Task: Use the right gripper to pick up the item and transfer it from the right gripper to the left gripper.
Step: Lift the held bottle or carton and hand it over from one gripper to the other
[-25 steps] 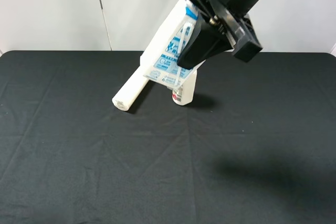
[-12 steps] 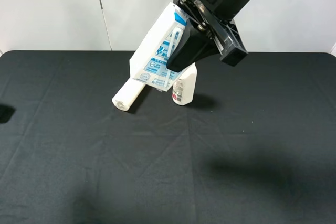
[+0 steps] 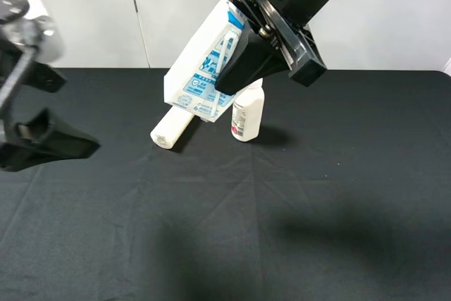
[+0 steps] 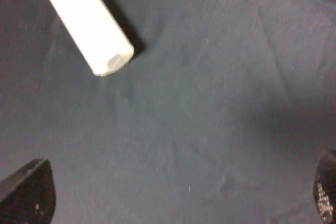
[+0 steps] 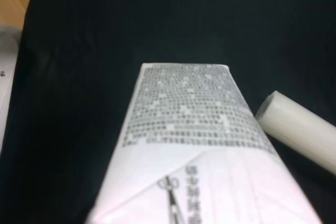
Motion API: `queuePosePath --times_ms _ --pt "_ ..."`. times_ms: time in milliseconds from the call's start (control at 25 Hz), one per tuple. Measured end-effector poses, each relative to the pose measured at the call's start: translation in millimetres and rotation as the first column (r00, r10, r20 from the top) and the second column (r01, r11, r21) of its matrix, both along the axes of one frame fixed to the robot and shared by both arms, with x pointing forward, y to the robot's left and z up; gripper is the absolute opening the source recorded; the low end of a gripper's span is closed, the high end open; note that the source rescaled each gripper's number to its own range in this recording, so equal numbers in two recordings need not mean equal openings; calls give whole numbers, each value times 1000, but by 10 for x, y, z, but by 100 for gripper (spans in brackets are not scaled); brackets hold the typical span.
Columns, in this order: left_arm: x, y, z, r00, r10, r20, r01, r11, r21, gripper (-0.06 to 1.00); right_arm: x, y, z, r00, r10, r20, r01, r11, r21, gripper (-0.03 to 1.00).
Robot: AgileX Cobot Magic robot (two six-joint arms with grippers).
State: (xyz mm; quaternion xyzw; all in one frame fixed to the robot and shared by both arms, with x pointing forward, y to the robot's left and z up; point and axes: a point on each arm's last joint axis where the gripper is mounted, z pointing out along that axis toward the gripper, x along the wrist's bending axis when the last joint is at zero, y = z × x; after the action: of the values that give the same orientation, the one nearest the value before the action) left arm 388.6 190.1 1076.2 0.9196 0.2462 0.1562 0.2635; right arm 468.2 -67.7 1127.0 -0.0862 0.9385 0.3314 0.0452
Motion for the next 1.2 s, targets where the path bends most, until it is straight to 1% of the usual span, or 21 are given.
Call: queuePosePath --times_ms 160,360,400,560,680,800,960,1000,1040,1200 --pt "87 -74 -12 999 -8 47 9 1000 -28 97 0 1 0 1000 3 2 -3 1000 1 5" --pt "99 -147 32 995 -44 85 52 993 -104 97 3 2 2 999 27 26 -27 1000 1 5" --pt "99 -147 32 995 -44 85 52 993 -104 97 3 2 2 999 27 26 -27 1000 1 5" --pt "72 -220 57 990 -106 92 121 979 -165 97 4 5 4 999 30 30 -30 1000 5 5" --pt "68 -255 80 977 -166 138 188 967 -173 97 5 10 9 998 40 40 -41 999 12 5" --pt "64 -274 95 962 -210 176 240 956 -167 94 -2 25 22 997 58 47 -60 998 33 5" --pt "55 -294 109 961 -213 175 246 949 -196 90 -12 43 38 994 86 61 -89 994 58 5" --pt "48 -306 117 965 -206 165 240 945 -223 89 -14 47 42 993 96 68 -101 993 64 5" --pt "45 -312 122 966 -204 161 238 943 -234 88 -17 51 45 992 106 74 -111 992 68 5" --pt "39 -327 130 969 -196 149 230 937 -262 87 -21 62 56 986 136 100 -144 986 81 5"
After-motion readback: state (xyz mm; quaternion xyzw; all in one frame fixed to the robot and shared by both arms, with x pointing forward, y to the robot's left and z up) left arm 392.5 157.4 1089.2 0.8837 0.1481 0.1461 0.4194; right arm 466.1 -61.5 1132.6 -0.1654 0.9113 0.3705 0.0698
